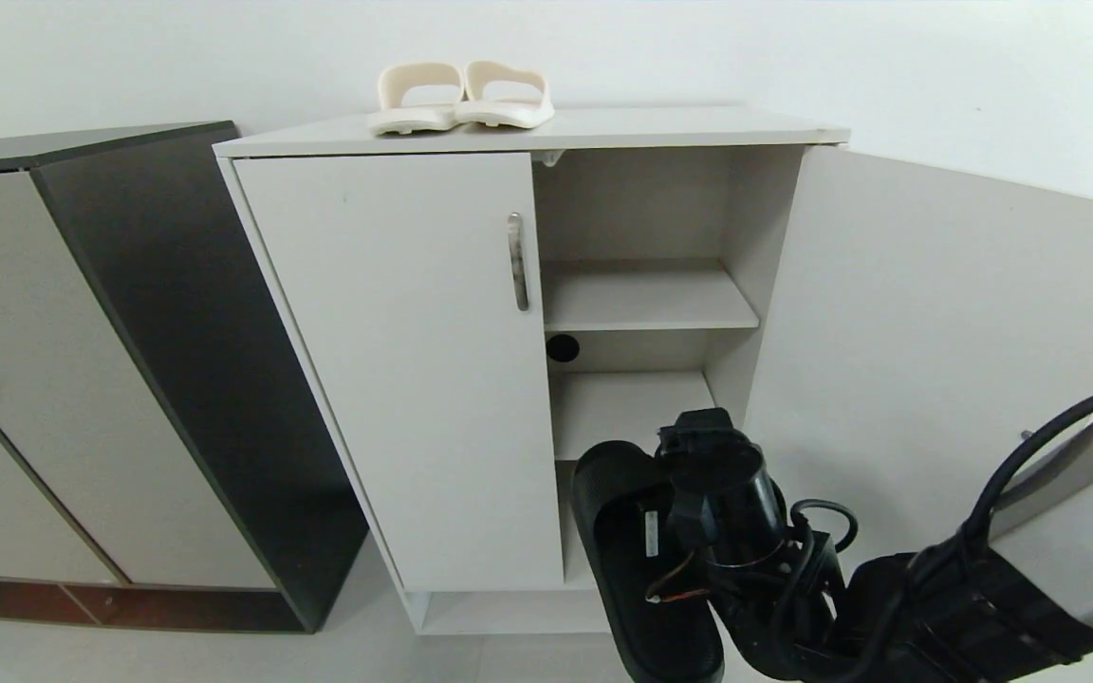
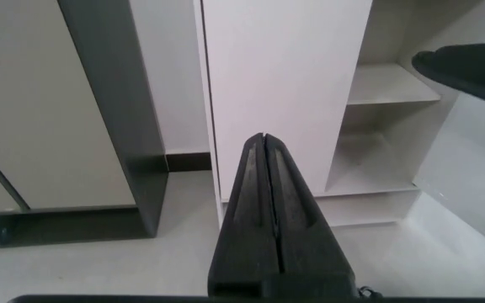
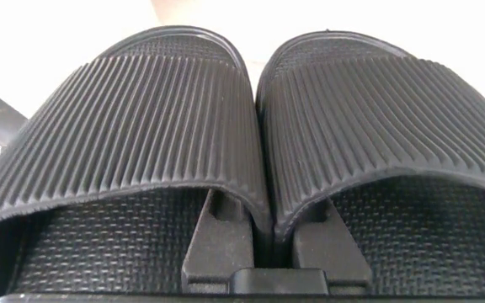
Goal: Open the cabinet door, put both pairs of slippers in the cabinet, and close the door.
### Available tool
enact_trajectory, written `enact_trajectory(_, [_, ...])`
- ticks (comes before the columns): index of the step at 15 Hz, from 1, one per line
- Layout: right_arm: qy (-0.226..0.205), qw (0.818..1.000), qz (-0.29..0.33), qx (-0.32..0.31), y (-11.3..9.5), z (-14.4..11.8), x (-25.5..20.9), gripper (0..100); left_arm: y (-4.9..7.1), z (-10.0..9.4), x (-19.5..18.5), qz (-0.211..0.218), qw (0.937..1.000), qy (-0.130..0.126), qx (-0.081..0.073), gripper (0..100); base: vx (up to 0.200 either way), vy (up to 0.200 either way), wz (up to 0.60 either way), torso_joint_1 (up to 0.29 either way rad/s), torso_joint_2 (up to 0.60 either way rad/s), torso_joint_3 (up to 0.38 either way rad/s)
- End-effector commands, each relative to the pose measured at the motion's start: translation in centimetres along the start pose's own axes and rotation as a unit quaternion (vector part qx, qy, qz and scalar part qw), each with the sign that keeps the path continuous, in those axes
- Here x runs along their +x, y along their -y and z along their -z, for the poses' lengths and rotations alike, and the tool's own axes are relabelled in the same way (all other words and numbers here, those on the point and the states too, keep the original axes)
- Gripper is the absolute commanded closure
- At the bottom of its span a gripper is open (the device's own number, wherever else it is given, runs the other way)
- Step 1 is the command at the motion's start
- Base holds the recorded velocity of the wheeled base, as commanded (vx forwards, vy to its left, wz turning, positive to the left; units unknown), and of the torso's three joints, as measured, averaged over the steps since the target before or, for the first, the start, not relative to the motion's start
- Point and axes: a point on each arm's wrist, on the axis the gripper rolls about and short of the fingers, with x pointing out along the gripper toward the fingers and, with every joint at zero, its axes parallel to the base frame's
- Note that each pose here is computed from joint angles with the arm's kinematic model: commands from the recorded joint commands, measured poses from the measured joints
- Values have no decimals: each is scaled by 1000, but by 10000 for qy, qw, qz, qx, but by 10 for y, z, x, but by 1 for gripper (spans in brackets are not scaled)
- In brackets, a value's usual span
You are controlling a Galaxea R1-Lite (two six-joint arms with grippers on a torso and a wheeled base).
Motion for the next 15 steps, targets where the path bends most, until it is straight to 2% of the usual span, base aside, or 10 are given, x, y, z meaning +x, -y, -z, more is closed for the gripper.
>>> enact_trajectory(1, [-124,9998,129,-79,0,12,13,100,0,0,0,9,10000,-17,1,100,0,0,0,0,0,0])
enact_trajectory(4, [-143,9994,284,-103,1,16,19,100,0,0,0,1,10000,-10,1,100,0,0,0,1,-1,-35])
enact_trajectory(9, [-78,9990,441,-59,-4,24,30,100,0,0,0,9,10000,-17,1,100,0,0,0,3,4,-179])
enact_trajectory(13, [148,9983,556,3,-7,30,37,100,0,0,0,1,10000,-17,1,100,0,0,0,6,2,-200])
enact_trajectory(15, [438,9976,527,70,-7,32,46,100,0,0,0,1,10000,-10,1,100,0,0,0,1,-1,-60])
